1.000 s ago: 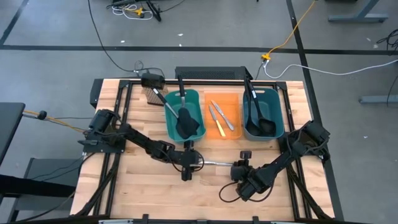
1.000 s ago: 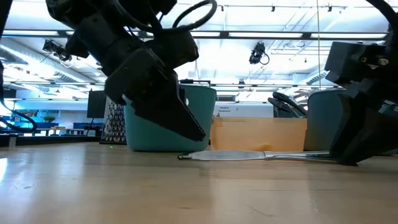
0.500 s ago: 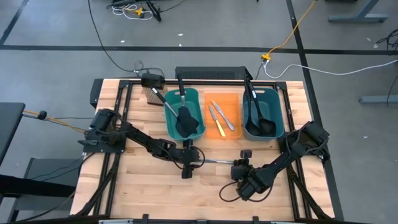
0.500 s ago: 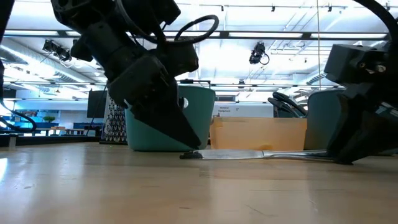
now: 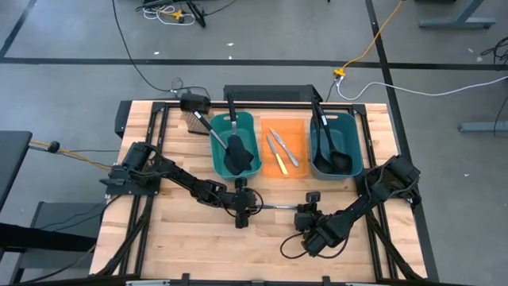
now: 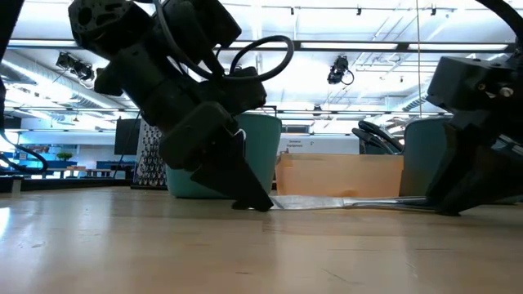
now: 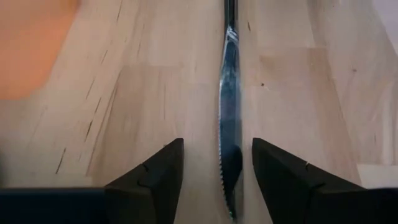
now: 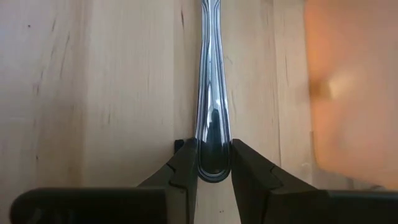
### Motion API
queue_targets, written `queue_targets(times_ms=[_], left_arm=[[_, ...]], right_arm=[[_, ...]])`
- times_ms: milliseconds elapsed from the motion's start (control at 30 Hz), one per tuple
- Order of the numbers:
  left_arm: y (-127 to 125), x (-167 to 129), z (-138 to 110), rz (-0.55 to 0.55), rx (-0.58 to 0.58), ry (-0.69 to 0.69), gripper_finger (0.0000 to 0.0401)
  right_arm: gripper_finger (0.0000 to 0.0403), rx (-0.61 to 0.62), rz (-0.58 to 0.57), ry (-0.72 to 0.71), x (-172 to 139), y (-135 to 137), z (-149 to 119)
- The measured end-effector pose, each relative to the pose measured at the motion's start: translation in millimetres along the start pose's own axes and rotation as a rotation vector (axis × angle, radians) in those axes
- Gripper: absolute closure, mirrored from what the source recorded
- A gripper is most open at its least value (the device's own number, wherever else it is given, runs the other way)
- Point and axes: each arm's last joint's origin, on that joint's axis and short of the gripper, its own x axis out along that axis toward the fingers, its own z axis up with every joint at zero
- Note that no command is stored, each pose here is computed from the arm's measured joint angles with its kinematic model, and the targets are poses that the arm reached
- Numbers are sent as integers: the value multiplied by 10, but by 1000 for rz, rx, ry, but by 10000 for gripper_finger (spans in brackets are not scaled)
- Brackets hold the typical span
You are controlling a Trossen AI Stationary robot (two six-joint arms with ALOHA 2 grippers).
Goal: Pick & Place Kitchen Items
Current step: Put the silver table knife into the orange bin
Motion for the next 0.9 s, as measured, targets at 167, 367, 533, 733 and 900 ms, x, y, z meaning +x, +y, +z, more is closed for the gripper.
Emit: queue_targets(times_ms=[167,367,533,733,900], left_arm=[[-50,-13,-10,-26,50,2,251],[-69,-18,-17,-45,62,8,372],[-70,-20,-21,-56,72,14,388],[-70,-20,-30,-67,79,24,393],[-65,-19,-33,-62,68,26,395]], right_arm=[[342,11,-6,-20,-8,2,20],[360,31,5,-48,-12,18,51],[357,50,55,-38,-42,1,102],[324,55,169,43,-254,-88,364],[271,102,263,83,-326,-251,658]])
